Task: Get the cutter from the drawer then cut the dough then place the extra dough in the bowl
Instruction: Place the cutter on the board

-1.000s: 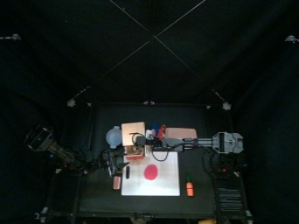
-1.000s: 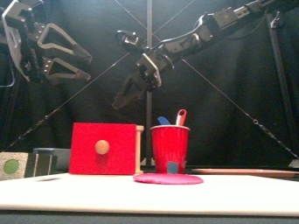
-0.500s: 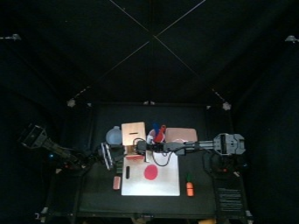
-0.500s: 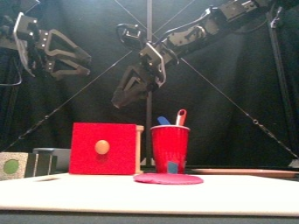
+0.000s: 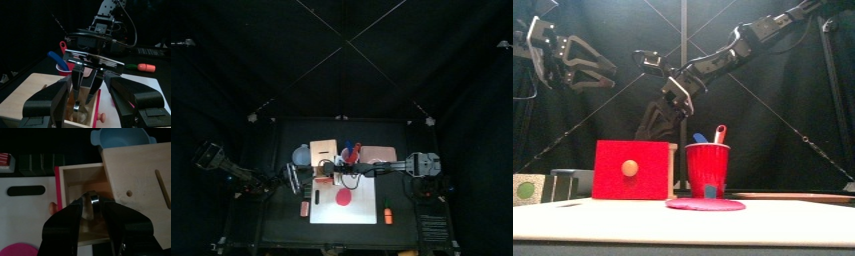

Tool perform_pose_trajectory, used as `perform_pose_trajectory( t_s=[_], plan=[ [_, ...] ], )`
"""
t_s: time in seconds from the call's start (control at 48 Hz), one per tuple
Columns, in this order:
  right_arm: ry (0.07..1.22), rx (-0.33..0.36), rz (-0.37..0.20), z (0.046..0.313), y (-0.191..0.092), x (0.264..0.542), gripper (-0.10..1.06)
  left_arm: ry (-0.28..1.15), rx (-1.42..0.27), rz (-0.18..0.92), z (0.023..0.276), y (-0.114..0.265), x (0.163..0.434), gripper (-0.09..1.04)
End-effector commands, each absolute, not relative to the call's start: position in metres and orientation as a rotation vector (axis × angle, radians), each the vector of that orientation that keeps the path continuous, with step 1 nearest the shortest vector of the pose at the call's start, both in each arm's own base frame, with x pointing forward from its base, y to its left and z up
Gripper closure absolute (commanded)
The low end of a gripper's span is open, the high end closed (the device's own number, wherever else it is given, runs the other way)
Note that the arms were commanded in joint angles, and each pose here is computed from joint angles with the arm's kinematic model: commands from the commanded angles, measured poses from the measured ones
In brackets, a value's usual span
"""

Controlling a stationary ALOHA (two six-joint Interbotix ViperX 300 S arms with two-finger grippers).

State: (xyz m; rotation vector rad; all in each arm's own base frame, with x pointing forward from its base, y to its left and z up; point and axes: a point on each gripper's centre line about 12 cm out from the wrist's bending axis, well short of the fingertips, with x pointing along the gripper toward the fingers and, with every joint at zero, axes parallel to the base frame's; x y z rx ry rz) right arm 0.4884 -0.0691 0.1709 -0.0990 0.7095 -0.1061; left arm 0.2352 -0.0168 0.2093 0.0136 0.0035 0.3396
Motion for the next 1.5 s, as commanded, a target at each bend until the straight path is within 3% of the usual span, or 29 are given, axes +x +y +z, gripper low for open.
perform_pose_trajectory(
  t_s=[0.021,0.521,0.792,1.0,1.208,1.5],
  plan=[
    [0.673,-0.126,-0.112,0.189,-0.074,0.494,0.25,-0.014,0.005,0.342,0.215,-0.018,0.238,0.07],
    [0.782,-0.168,-0.114,0.167,-0.078,0.500,0.26,-0.012,0.006,0.342,0.214,-0.018,0.238,0.07],
    [0.801,-0.162,-0.119,0.170,-0.077,0.502,0.48,-0.009,0.007,0.342,0.213,-0.017,0.237,0.07],
    [0.747,-0.169,-0.105,0.197,-0.065,0.505,0.52,0.003,0.004,0.352,0.210,-0.015,0.235,0.07],
    [0.680,-0.188,-0.094,0.241,-0.052,0.503,0.53,0.016,-0.004,0.365,0.207,-0.013,0.233,0.07],
    [0.647,-0.199,-0.108,0.293,-0.047,0.478,0.53,0.040,-0.011,0.360,0.203,-0.014,0.233,0.07]
  ],
)
